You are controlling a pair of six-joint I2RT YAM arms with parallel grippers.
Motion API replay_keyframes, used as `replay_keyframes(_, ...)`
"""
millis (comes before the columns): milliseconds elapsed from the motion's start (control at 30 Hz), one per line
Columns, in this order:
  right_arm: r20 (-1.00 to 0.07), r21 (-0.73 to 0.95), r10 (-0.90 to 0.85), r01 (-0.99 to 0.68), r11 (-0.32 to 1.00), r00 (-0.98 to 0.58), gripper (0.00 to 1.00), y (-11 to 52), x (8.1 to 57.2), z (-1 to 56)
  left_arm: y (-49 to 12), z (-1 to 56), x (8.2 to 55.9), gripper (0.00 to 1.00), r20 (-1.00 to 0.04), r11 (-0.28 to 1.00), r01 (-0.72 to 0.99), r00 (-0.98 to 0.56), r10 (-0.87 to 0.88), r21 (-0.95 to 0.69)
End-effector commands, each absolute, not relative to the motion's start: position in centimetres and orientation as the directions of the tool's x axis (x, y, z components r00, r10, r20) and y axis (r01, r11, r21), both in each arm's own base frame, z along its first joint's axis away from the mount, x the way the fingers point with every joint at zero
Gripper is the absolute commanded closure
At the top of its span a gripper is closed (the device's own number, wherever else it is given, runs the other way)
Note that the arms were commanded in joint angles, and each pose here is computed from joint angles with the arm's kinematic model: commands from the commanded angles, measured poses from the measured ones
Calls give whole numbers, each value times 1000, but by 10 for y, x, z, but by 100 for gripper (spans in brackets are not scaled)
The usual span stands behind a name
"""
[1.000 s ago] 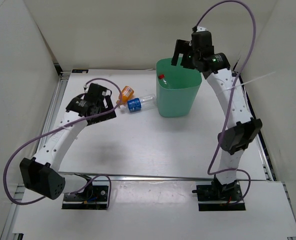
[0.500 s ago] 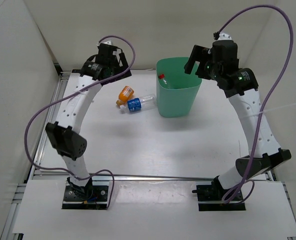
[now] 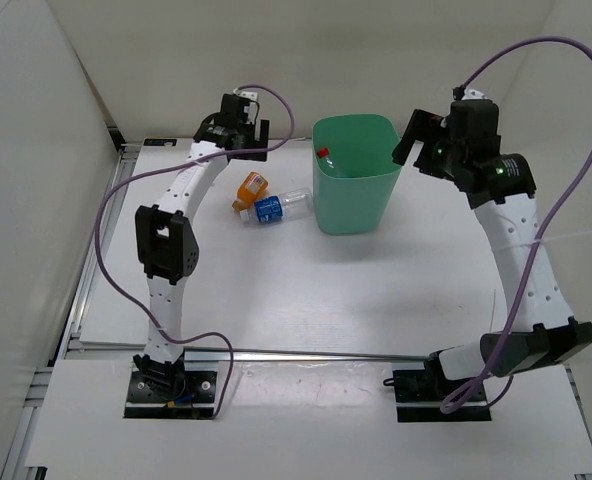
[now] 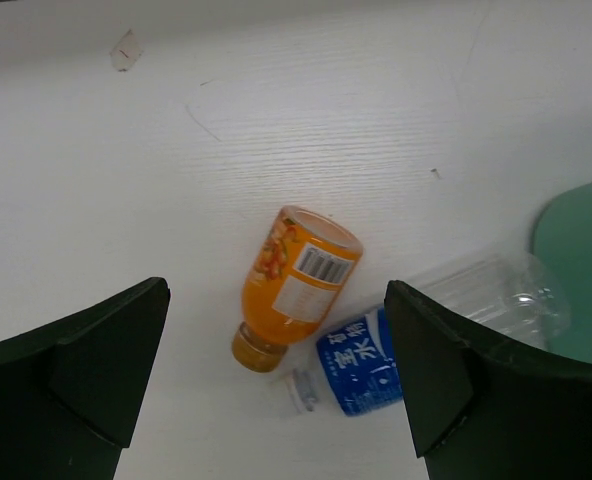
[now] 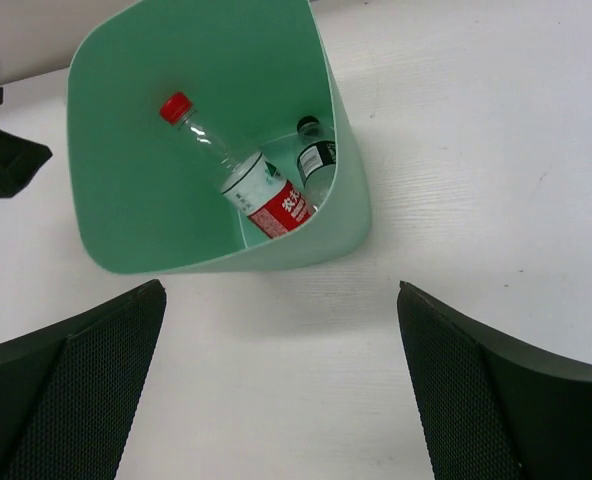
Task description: Put the plastic bottles in the bin
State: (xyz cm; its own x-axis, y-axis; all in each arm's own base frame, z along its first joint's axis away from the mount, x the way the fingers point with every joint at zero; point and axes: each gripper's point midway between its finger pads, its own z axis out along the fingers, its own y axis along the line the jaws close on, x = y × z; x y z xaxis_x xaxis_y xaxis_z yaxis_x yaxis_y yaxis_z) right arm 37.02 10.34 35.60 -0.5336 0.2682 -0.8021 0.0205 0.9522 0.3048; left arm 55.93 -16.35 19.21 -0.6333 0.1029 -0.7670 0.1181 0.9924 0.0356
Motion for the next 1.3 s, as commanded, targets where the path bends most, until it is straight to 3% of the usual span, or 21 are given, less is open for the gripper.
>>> replay_keyframes(0, -832, 338, 284, -28, 941, -477, 0, 103, 354, 379, -130, 203, 574, 0, -788, 983, 167, -593, 164, 80)
replay_keyframes(167, -871, 273, 230, -38, 961, -435, 0, 88, 333, 382, -129, 161, 566, 0, -730, 956, 294, -651, 209, 11)
replay_keyframes(500, -858, 245, 225, 18, 969, -462, 0, 70, 319, 358, -168, 143, 551, 0, -733, 813, 535, -644, 218, -228)
replay_keyframes(867, -865, 204, 162, -38, 978, -475, 0, 74, 325, 358, -176, 86, 554, 0, -668, 793, 528, -712, 219, -303)
replay_keyframes(1267, -877, 186, 135, -66, 980, -461, 0, 73, 315, 361, -171, 46, 573, 22, -610, 879, 389, -777, 153, -275)
